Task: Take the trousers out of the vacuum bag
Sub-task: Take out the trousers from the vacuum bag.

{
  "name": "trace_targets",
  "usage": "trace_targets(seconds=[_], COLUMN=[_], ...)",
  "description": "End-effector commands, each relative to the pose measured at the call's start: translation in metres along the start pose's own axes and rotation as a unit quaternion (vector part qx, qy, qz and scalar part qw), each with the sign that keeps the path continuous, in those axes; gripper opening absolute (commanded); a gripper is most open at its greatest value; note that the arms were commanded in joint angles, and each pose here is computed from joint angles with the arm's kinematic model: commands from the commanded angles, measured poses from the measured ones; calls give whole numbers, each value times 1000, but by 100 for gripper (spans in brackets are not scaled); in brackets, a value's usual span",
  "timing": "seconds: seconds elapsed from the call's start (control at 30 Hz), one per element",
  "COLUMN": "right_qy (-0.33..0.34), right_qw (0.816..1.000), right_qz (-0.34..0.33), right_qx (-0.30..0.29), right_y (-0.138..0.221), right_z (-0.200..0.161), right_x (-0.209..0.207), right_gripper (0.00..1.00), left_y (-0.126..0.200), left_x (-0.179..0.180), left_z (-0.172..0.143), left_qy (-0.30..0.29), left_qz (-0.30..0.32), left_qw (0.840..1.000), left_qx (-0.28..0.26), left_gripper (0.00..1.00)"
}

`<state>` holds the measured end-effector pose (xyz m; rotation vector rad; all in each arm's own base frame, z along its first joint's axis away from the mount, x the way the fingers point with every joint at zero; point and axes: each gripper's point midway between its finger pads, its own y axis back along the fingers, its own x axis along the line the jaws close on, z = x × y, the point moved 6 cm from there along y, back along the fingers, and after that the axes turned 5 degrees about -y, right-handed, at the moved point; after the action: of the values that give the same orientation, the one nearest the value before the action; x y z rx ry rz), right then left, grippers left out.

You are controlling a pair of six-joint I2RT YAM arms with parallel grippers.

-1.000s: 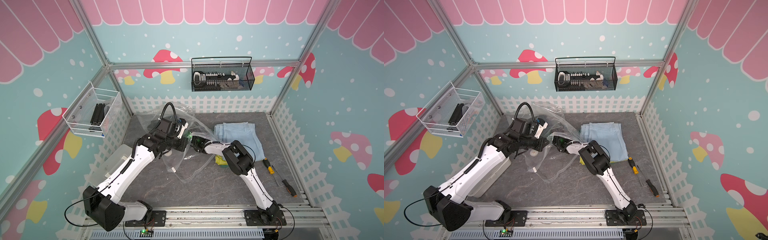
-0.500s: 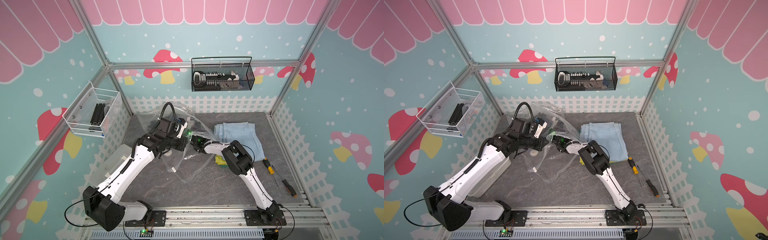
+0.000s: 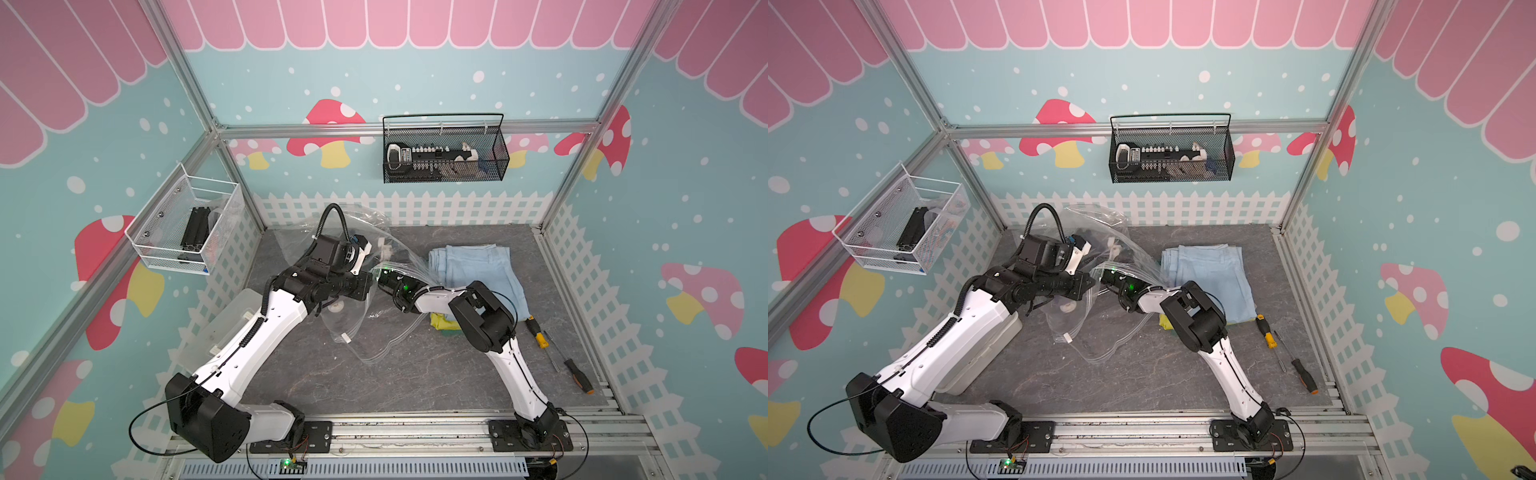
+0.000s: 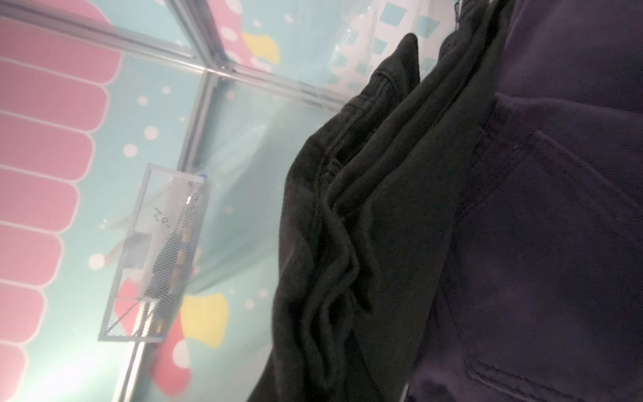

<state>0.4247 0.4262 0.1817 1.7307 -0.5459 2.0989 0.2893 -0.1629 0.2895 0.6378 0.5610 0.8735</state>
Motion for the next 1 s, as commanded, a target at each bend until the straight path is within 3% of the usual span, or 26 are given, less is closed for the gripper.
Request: trace_targets(seconds=[0.0, 0.27, 0.5, 0.73, 0.97], right_qy=[29, 20, 16, 30, 64], right_qw=[988, 993, 998, 999, 997], right_qz=[148, 120, 53, 10, -31], right_qx=[0, -10, -24, -20, -2], right_y=[18, 53, 85, 102, 112], right_z=[5, -8, -28, -57, -87], right_x=[101, 99, 75, 55, 62], right_gripper=[0, 0, 0, 0, 0], left_y=[5, 5, 4, 5, 4], left_x=[4, 4, 3, 2, 1], left_z=[2, 2, 1, 2, 2], left_qy=[2, 2, 4, 5, 7], left_qz=[11, 11, 7, -1, -5], left_qw=[1000, 1000, 1000, 1000, 1000], left_qx=[-13, -13, -12, -16, -15], left_gripper=[0, 0, 0, 0, 0])
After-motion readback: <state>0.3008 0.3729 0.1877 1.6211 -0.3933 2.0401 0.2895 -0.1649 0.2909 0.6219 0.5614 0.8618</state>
